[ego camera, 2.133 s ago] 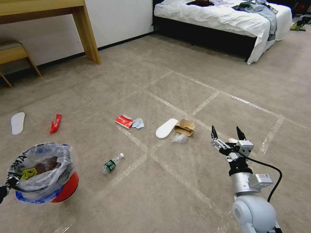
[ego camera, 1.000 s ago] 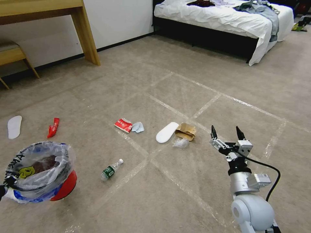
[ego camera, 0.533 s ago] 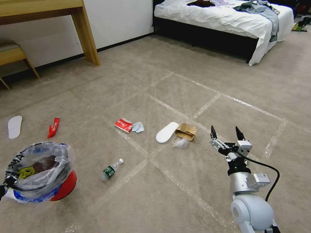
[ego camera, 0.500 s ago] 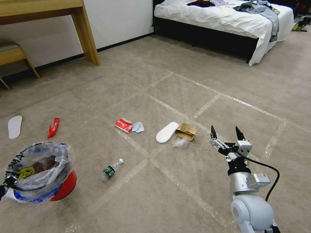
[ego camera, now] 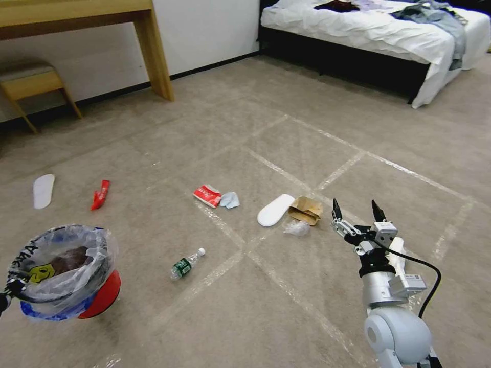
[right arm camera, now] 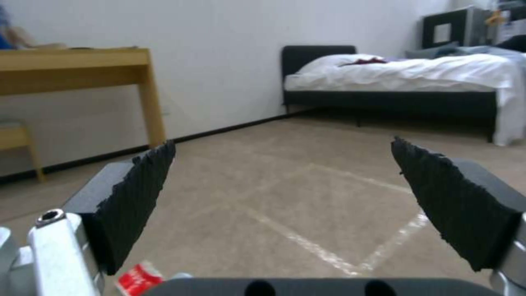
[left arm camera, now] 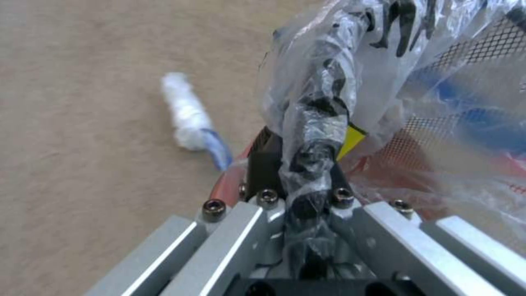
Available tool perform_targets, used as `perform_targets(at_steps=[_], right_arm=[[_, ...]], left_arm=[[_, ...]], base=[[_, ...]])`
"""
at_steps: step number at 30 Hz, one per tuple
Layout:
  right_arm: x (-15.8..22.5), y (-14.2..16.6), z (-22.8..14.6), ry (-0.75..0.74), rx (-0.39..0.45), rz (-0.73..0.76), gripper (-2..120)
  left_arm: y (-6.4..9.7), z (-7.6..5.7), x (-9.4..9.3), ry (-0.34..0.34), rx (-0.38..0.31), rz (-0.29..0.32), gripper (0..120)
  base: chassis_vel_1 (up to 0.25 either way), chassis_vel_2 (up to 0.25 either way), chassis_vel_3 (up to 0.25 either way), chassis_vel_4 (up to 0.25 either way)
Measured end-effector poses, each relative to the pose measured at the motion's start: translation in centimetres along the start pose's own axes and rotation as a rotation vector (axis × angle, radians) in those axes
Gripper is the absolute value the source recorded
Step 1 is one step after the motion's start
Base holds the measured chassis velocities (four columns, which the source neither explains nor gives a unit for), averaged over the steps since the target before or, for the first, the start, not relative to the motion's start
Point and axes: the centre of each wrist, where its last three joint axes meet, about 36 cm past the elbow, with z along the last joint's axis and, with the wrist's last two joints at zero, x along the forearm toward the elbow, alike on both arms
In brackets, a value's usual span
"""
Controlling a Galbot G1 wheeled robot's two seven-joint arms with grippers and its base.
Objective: Pick up the trash bin and place the garbage on the floor into it.
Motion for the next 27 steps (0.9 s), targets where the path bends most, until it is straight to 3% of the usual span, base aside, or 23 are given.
perform_targets(at_steps=[14, 27], right_arm=[[-0.01, -0.07, 0.22, -0.005, 0.012, 0.0, 100], [0.3, -0.35, 0.32, -0.009, 0.024, 0.004, 100]], left_arm=[[-0.01, 0.17, 0.09, -0.006, -0.013, -0.007, 0], [-0.33, 0.63, 0.08, -0.009, -0.027, -0.002, 0]], base=[[0.079, 0.082, 0.08, 0.078], [0.004, 0.003, 0.005, 0.003]])
